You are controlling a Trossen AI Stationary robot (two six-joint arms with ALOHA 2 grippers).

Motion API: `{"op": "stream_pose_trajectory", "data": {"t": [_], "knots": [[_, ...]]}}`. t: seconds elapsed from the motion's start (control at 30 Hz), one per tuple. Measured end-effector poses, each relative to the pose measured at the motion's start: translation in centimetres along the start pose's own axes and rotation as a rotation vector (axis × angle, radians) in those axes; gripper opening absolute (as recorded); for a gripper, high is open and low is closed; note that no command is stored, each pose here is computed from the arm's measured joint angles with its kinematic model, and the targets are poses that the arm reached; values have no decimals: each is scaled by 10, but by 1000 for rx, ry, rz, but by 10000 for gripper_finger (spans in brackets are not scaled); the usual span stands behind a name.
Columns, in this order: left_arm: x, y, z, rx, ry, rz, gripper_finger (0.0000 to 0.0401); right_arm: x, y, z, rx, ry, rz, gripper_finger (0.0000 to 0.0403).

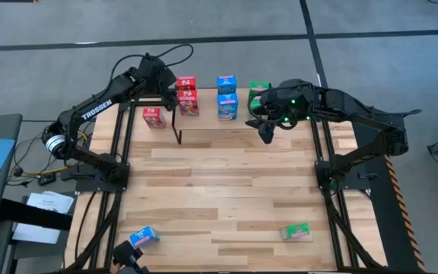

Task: Stack cereal on shelf
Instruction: Put the green cereal box on the shelf aligned with the other green cereal box

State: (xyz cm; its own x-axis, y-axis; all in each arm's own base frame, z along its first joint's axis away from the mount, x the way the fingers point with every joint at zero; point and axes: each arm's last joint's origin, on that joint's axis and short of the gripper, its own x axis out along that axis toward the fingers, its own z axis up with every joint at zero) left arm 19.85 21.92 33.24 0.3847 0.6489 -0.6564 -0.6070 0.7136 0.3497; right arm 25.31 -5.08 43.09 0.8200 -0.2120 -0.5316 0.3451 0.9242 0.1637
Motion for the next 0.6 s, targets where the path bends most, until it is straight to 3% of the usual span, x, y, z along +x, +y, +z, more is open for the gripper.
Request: {"op": "stream_pose_trajectory", "data": {"t": [0.23, 0.6], "knots": [[-9, 1, -4, -6, 33, 8, 267, 0, 0, 0, 0, 0, 0, 240], [-48, 6, -16, -8, 62, 69, 267, 0, 0, 0, -45, 1, 0, 240]]}}
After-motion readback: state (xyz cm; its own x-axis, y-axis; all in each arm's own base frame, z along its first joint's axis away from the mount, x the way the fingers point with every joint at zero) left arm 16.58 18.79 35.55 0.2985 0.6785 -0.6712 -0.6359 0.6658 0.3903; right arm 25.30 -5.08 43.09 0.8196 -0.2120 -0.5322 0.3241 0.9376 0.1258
